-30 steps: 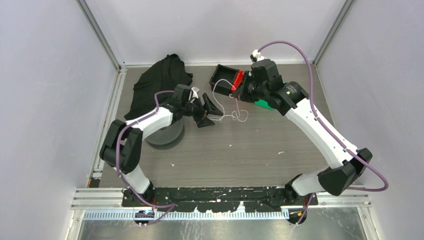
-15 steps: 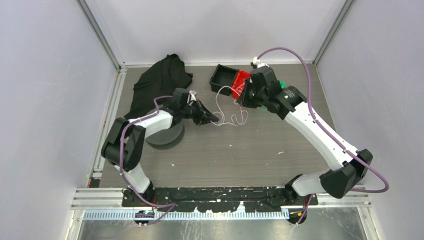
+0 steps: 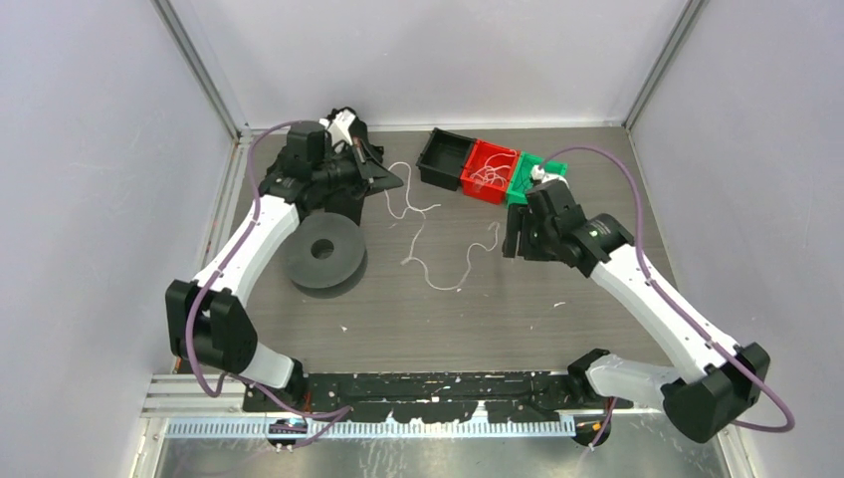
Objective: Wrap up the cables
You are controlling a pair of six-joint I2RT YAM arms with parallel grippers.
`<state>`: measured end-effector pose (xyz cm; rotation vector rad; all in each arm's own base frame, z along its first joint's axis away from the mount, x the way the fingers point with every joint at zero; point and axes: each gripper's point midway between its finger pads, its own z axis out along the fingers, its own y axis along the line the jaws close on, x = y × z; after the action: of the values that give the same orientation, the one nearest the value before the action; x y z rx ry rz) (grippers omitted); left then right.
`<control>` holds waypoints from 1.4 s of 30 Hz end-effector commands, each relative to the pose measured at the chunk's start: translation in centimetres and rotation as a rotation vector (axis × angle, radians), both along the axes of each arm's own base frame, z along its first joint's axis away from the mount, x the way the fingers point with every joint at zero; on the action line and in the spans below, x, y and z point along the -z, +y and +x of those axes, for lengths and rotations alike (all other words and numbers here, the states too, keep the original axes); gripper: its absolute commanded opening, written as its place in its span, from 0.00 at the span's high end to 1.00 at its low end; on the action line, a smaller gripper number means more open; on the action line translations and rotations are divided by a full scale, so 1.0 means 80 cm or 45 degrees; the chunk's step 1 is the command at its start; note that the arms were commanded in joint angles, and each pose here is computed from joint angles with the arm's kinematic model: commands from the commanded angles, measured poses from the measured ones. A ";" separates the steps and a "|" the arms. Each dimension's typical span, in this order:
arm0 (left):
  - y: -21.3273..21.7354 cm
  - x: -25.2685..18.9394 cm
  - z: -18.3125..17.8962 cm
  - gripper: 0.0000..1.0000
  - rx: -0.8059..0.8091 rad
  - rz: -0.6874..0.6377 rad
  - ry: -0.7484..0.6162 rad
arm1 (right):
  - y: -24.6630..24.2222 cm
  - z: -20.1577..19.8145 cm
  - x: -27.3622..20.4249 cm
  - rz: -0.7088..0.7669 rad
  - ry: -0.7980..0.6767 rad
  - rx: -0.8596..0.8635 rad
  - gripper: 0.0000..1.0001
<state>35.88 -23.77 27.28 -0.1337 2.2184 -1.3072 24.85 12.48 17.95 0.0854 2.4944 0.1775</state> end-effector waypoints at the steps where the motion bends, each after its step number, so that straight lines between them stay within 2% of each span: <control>1: -0.009 -0.039 -0.020 1.00 0.159 -0.032 -0.210 | 0.061 0.023 -0.132 0.365 -0.401 -0.230 0.28; 5: -0.018 -0.060 -0.033 1.00 0.253 -0.101 -0.260 | 0.112 0.052 -0.179 0.559 -0.472 -0.315 0.26; 9: -0.020 -0.077 -0.041 1.00 0.273 -0.137 -0.285 | 0.158 0.083 -0.194 0.669 -0.465 -0.306 0.24; 13: -0.019 -0.084 -0.048 1.00 0.280 -0.144 -0.299 | 0.194 0.090 -0.202 0.830 -0.427 -0.360 0.24; 24: -0.031 -0.095 -0.071 1.00 0.396 -0.194 -0.302 | 0.261 0.101 -0.182 0.888 -0.338 -0.522 0.32; 32: -0.032 -0.097 -0.078 1.00 0.424 -0.207 -0.296 | 0.267 0.120 -0.164 0.887 -0.324 -0.454 0.60; 34: -0.032 -0.096 -0.078 1.00 0.428 -0.207 -0.293 | 0.264 0.120 -0.167 0.888 -0.335 -0.441 0.73; 36: -0.032 -0.092 -0.077 1.00 0.427 -0.202 -0.287 | 0.256 0.122 -0.169 0.868 -0.355 -0.400 0.98; 39: -0.028 -0.073 -0.066 0.98 0.376 -0.119 -0.265 | 0.227 0.125 -0.162 0.795 -0.361 -0.292 0.99; 42: -0.010 -0.041 -0.050 0.75 0.303 0.094 -0.226 | 0.180 0.124 -0.145 0.713 -0.308 -0.160 0.99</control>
<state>31.01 -25.97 31.24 0.2369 2.1198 -1.5072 34.76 31.69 27.63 -0.0054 2.1733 0.9985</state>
